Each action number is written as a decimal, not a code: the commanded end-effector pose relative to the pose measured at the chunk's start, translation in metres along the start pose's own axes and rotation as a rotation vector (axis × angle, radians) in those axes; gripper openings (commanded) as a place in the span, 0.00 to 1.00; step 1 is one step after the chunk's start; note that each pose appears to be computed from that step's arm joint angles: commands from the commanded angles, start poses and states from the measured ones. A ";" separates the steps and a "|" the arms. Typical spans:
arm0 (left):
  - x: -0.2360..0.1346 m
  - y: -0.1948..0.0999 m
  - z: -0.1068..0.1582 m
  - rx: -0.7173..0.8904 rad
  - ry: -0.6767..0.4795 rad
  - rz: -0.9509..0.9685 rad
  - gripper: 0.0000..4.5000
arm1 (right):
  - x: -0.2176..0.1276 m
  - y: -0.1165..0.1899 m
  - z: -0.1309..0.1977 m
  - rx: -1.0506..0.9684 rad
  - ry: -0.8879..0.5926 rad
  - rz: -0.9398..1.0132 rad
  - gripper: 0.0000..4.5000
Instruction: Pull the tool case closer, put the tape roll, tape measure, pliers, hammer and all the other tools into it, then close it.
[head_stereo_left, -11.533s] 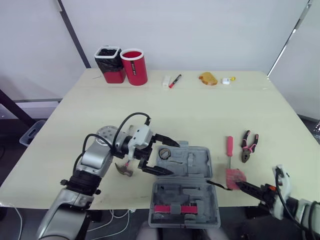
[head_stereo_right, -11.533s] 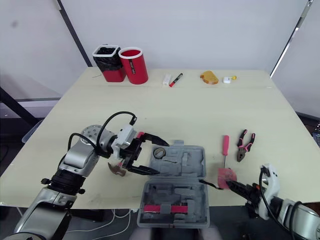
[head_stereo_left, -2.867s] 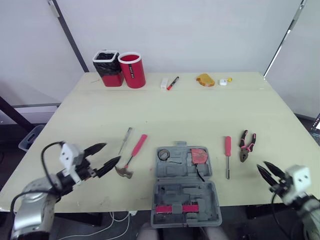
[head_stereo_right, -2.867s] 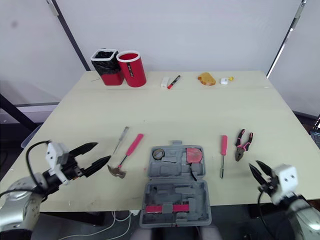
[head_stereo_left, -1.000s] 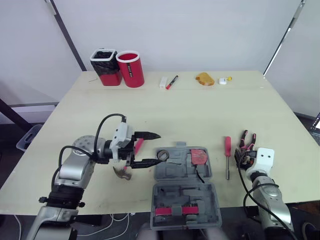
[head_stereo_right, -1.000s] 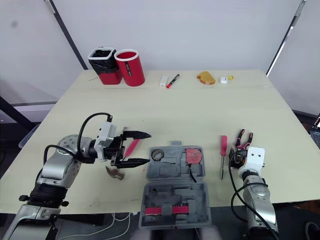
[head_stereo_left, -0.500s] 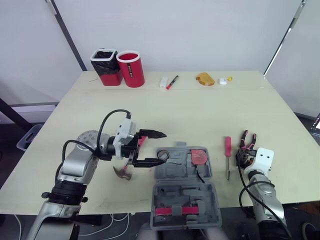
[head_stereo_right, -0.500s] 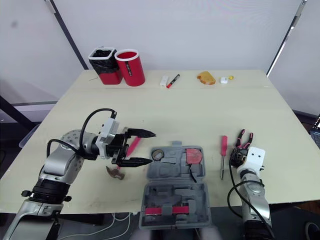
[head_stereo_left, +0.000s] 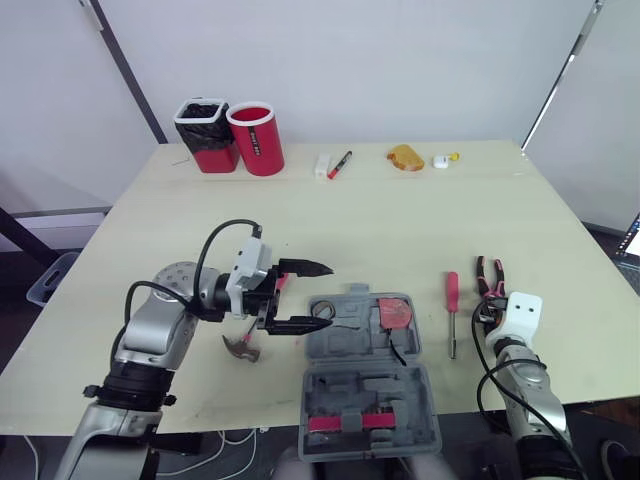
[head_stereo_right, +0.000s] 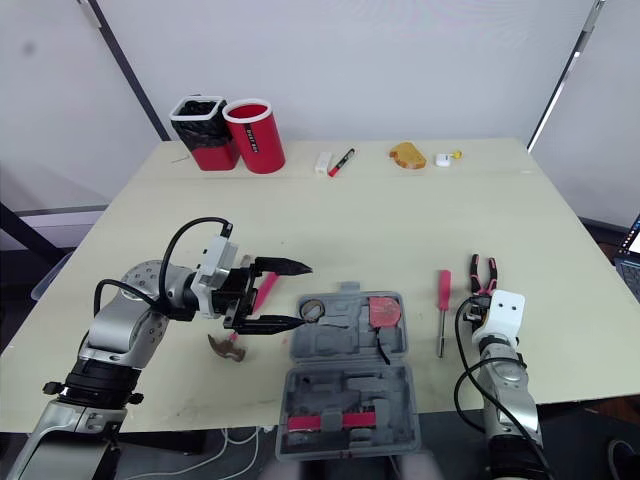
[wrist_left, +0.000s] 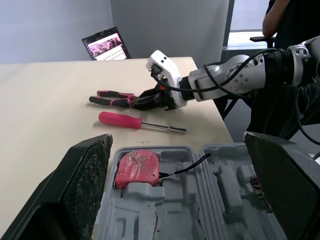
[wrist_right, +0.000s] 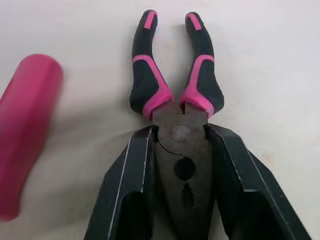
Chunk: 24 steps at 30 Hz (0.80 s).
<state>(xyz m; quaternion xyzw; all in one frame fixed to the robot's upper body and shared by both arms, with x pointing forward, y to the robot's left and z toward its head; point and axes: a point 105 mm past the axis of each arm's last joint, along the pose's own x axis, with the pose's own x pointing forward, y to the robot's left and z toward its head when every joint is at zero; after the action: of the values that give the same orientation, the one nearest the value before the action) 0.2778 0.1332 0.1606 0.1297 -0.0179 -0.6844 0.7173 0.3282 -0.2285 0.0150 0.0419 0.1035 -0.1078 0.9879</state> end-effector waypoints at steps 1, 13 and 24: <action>-0.001 -0.001 0.008 0.041 -0.012 0.005 1.00 | 0.000 -0.001 -0.006 -0.030 0.018 0.012 0.22; -0.001 0.000 0.006 0.059 0.002 -0.002 1.00 | -0.005 -0.019 0.030 -0.165 -0.121 0.040 0.22; -0.009 0.005 0.010 0.054 0.014 -0.013 1.00 | -0.033 -0.012 0.096 -0.363 -0.198 0.443 0.22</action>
<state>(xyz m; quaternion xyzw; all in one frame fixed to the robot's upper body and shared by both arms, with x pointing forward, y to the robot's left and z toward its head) 0.2795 0.1375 0.1618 0.1431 -0.0173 -0.6872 0.7120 0.3151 -0.2549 0.0933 -0.1247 0.0419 0.0830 0.9878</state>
